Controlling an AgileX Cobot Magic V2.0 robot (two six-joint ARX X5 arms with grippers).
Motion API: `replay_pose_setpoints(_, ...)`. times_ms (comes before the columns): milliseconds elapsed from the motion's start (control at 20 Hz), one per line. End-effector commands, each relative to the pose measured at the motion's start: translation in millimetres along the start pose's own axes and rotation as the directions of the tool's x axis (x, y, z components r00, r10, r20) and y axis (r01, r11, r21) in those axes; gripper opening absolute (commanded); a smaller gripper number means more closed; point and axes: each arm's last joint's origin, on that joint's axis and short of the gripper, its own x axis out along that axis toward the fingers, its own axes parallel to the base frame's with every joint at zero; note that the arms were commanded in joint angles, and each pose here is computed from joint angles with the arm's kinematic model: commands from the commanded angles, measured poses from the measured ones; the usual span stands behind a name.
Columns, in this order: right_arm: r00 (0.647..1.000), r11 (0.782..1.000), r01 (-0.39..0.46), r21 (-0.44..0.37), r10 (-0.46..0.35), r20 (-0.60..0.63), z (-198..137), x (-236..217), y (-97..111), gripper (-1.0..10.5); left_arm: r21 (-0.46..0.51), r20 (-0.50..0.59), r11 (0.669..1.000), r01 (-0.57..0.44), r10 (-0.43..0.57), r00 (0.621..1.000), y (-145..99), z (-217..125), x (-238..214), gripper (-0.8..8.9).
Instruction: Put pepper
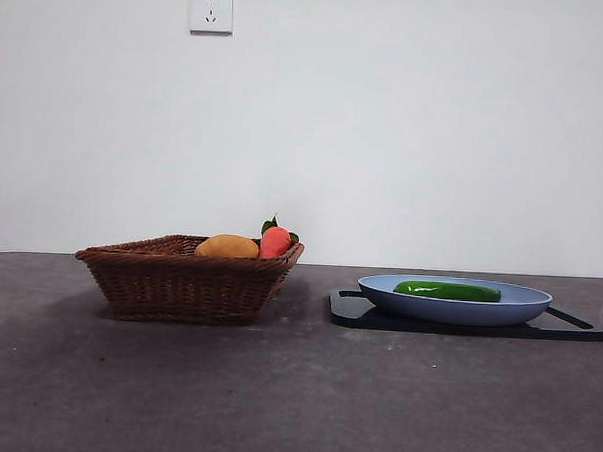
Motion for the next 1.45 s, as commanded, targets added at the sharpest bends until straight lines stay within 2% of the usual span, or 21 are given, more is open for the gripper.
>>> replay_pose_setpoints(50, 1.0, 0.999, -0.005, -0.054, 0.005, 0.004, -1, -5, 4, 0.0, 0.011, 0.018, 1.0, 0.007, -0.007, 1.0, -2, 5, -1, 0.33)
replay_pose_setpoints(200, 1.0, 0.998, -0.005, -0.058, 0.005, 0.008, -2, -6, 4, 0.1, 0.012, 0.018, 1.0, 0.008, -0.008, 1.0, -2, 5, -1, 0.08)
replay_pose_setpoints(400, 1.0, 1.0, -0.006, -0.011, 0.005, -0.001, 0, -3, 3, 0.1, 0.011, 0.027, 1.0, 0.007, -0.007, 1.0, -2, 6, -1, 0.08)
replay_pose_setpoints(1050, 1.0, 1.0, -0.005, -0.008, 0.005, -0.005, 1, -2, 2, 0.1, 0.022, 0.041, 1.0, 0.003, -0.004, 0.999, -2, 7, -1, 0.08)
replay_pose_setpoints(1150, 1.0, 1.0, -0.005, -0.008, 0.005, -0.005, 1, -2, 2, 0.1, 0.009, 0.052, 0.992, -0.125, 0.124, 0.991, 7, 8, -2, 0.08)
replay_pose_setpoints(1250, 1.0, 1.0, -0.005, -0.008, 0.005, -0.006, 1, -2, 2, 0.1, -0.045, 0.108, 0.955, -0.292, 0.295, 0.949, 27, 13, -9, 0.08)
replay_pose_setpoints(1450, 1.0, 1.0, -0.005, -0.008, 0.005, -0.005, 1, -2, 2, 0.1, -0.158, 0.217, 0.888, -0.433, 0.459, 0.862, 67, 14, -47, 0.08)
